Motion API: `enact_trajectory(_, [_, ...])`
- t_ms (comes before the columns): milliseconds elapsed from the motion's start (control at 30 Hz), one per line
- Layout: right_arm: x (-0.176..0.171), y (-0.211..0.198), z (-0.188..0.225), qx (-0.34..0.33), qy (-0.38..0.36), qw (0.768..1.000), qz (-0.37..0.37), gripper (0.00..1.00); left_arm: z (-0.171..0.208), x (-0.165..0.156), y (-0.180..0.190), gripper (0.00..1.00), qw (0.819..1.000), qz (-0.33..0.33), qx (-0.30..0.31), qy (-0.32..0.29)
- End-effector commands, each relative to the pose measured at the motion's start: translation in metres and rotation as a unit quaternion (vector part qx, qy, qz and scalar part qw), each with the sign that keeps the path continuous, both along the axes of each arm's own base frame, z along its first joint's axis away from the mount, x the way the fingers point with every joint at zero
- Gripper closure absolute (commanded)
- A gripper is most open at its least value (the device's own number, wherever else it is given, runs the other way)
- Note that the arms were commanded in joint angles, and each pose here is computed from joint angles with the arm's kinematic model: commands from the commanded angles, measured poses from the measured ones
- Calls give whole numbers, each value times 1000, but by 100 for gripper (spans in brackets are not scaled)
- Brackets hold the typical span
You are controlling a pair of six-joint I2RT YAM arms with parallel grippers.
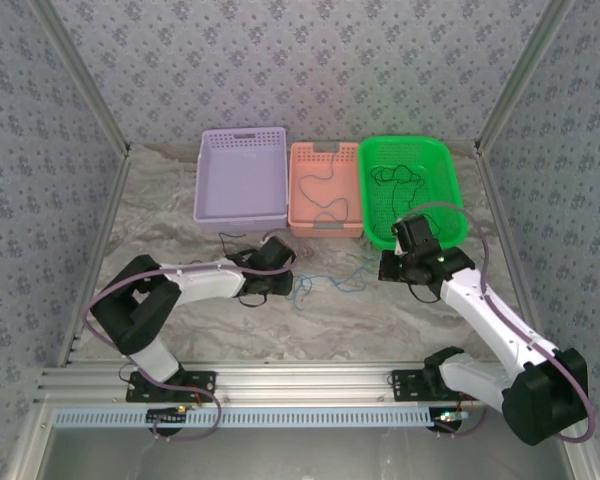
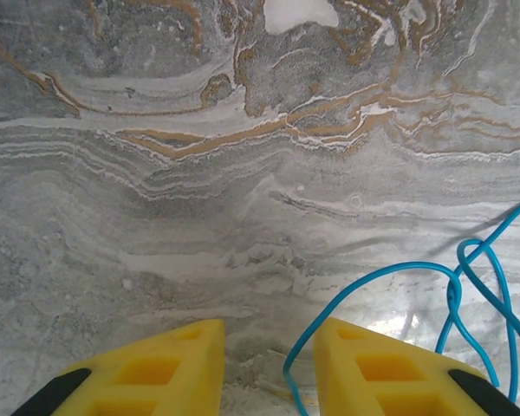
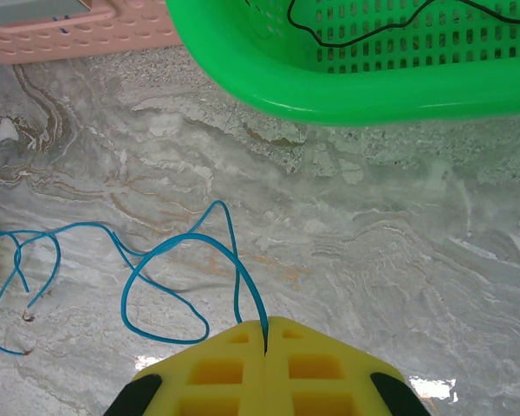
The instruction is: Untangle the cables
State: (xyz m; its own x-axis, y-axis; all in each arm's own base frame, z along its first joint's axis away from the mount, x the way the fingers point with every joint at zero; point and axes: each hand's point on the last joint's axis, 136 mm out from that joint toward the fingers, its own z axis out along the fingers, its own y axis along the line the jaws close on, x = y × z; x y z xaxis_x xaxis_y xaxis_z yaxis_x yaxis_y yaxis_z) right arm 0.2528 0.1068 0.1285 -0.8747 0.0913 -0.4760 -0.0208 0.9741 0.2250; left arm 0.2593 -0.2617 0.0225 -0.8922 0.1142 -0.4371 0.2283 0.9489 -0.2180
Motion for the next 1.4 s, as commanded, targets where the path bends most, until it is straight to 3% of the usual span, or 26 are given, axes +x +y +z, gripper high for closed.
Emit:
enact_trajectory(0, [3,-1,2,0,-1,1000,-7,100,-4,-6,-31,67,998,-34,-51,11])
enact_trajectory(367, [3,-3,2,-1,1,1000,-9,100,-5,-4,-52,73,998,-53,-27,1])
enact_trajectory(433, [3,-2,2,1,0,1000,-9,100,-5,-4,-53,77,998,-55,-11,-5])
enact_trajectory(567, [4,-3,3,0,-2,1000,-11,100,-4,-1,-47,99,999,-37,-1,-17])
enact_trajectory(800, [0,-15,4,-10,-8,1000,-27,100,39,11,8,100,996,52,3,-73])
enact_trajectory(933, [-1,-18,7,-11,-13,999,-34,100,62,18,45,100,992,95,-32,-76])
enact_trajectory(1200, [-5,-42,6,-36,-10,995,-88,100,106,23,128,100,976,191,-30,-98])
enact_trajectory(1367, [-4,-46,12,-24,-22,995,-95,100,129,16,148,100,968,207,-90,-110])
